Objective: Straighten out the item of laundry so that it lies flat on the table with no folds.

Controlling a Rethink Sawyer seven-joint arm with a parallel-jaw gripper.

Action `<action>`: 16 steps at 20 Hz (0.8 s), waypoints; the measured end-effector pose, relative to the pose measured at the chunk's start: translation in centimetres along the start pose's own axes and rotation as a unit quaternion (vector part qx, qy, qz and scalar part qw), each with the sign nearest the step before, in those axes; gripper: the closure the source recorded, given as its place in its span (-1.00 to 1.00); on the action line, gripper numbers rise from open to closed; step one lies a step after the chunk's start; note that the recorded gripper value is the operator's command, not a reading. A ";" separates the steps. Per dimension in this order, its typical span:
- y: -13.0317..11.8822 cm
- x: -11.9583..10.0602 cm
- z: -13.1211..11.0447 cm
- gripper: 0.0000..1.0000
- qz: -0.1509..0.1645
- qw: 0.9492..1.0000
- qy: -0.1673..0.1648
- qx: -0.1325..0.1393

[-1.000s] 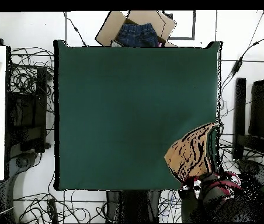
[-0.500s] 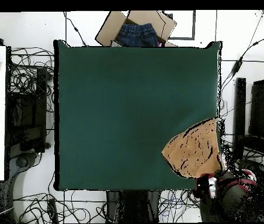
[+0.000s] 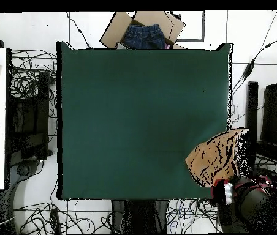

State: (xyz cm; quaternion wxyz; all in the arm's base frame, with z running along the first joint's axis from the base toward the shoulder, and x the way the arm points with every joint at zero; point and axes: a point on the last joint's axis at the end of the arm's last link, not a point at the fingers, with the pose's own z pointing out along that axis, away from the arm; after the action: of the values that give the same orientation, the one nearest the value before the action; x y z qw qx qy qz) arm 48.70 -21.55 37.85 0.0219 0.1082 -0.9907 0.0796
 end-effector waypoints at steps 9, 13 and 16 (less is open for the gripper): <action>3.9 -1.9 0.6 1.00 -0.057 0.998 0.007 0.019; 5.6 -2.5 1.1 1.00 -0.068 0.997 -0.007 0.029; 7.3 -3.0 2.2 1.00 -0.074 0.996 -0.026 0.039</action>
State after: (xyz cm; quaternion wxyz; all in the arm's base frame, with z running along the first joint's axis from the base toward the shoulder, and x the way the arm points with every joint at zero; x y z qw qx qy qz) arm 49.97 -14.26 34.39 -0.0025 0.1839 -0.9763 0.1137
